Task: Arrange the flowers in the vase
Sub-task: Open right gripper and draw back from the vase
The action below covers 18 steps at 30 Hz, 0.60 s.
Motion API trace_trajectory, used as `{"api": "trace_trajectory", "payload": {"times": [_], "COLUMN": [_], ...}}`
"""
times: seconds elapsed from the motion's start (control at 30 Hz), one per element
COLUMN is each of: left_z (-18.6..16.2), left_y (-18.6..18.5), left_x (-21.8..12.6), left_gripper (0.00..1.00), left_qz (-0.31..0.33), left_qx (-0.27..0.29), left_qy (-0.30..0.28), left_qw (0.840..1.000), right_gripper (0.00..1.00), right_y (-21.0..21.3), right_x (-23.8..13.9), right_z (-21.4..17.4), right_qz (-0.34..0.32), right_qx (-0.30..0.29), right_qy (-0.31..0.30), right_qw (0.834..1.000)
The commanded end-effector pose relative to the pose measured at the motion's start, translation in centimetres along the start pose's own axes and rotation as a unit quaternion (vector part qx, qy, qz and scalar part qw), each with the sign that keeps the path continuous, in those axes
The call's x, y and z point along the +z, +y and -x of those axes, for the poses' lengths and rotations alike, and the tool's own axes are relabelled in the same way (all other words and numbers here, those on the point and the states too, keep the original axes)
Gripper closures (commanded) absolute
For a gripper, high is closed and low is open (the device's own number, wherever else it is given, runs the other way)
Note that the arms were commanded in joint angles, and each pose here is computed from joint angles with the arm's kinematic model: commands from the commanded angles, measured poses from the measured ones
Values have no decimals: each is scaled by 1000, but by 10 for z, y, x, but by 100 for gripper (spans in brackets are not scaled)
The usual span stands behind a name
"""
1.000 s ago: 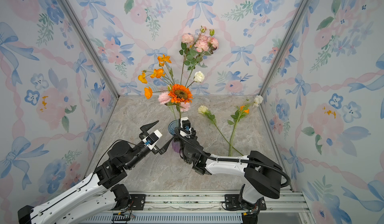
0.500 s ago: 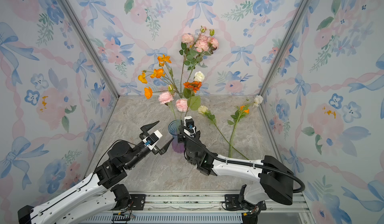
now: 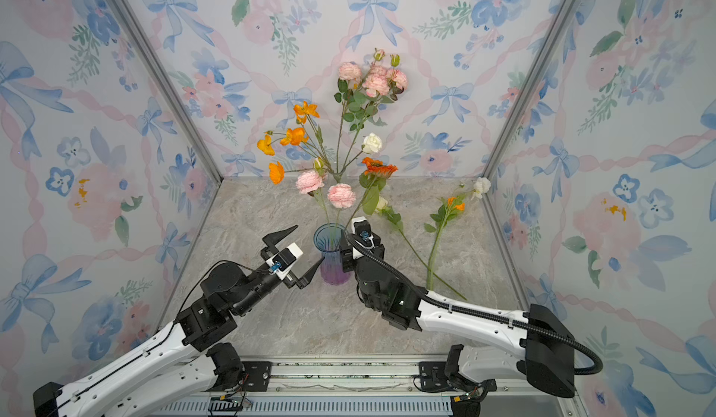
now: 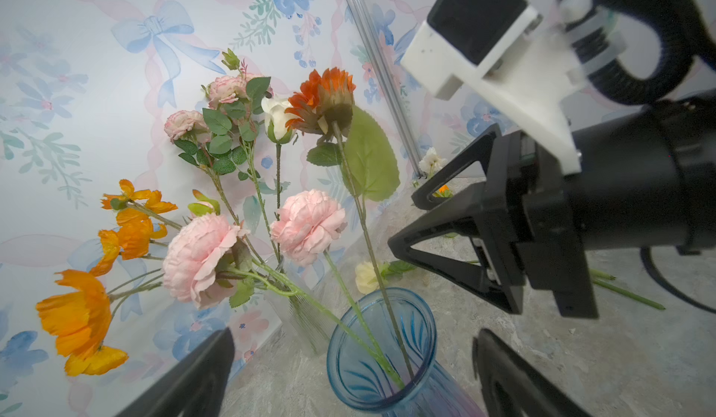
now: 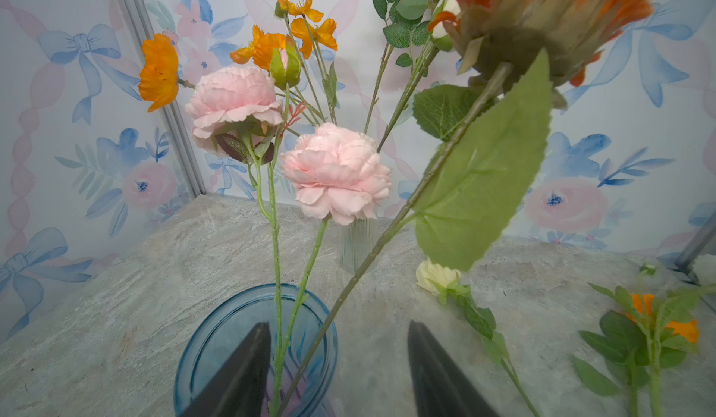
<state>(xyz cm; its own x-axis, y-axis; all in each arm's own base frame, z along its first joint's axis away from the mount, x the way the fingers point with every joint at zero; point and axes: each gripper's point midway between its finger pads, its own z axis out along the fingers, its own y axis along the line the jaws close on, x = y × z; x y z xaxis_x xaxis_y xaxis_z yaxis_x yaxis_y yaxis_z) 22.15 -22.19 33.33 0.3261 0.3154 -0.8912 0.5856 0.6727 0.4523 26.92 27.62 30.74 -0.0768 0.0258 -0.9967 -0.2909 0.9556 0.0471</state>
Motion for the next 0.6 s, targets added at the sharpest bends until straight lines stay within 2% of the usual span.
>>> {"api": "trace_trajectory", "payload": {"times": [0.0,0.1,0.2,0.23,0.37,0.43,0.57], "left_z": [7,1,-12,-1,-3,-2,7], "left_y": [0,-11,-32,-32,-55,-66,-93], "left_x": [3,10,21,25,38,46,65], "left_gripper": [2,2,2,2,2,2,2], "left_qz": [-7,-33,-83,-91,-147,-175,-227], "left_qx": [-9,-7,-7,-10,-18,-21,-9], "left_qy": [-8,3,27,17,18,19,30], "left_qw": [1000,999,996,996,989,984,973], "right_gripper": [36,34,34,35,37,37,37], "right_y": [-14,-46,-92,-109,-171,-188,-210], "right_x": [-15,-26,-37,-41,-50,-51,-43], "right_z": [-8,-16,-28,-34,-75,-94,-116], "right_qz": [-3,-38,-89,-109,-176,-188,-199], "right_qx": [-15,-9,30,47,113,160,190], "right_qy": [38,70,104,119,208,247,304], "right_qw": [999,997,990,986,956,937,912]}}
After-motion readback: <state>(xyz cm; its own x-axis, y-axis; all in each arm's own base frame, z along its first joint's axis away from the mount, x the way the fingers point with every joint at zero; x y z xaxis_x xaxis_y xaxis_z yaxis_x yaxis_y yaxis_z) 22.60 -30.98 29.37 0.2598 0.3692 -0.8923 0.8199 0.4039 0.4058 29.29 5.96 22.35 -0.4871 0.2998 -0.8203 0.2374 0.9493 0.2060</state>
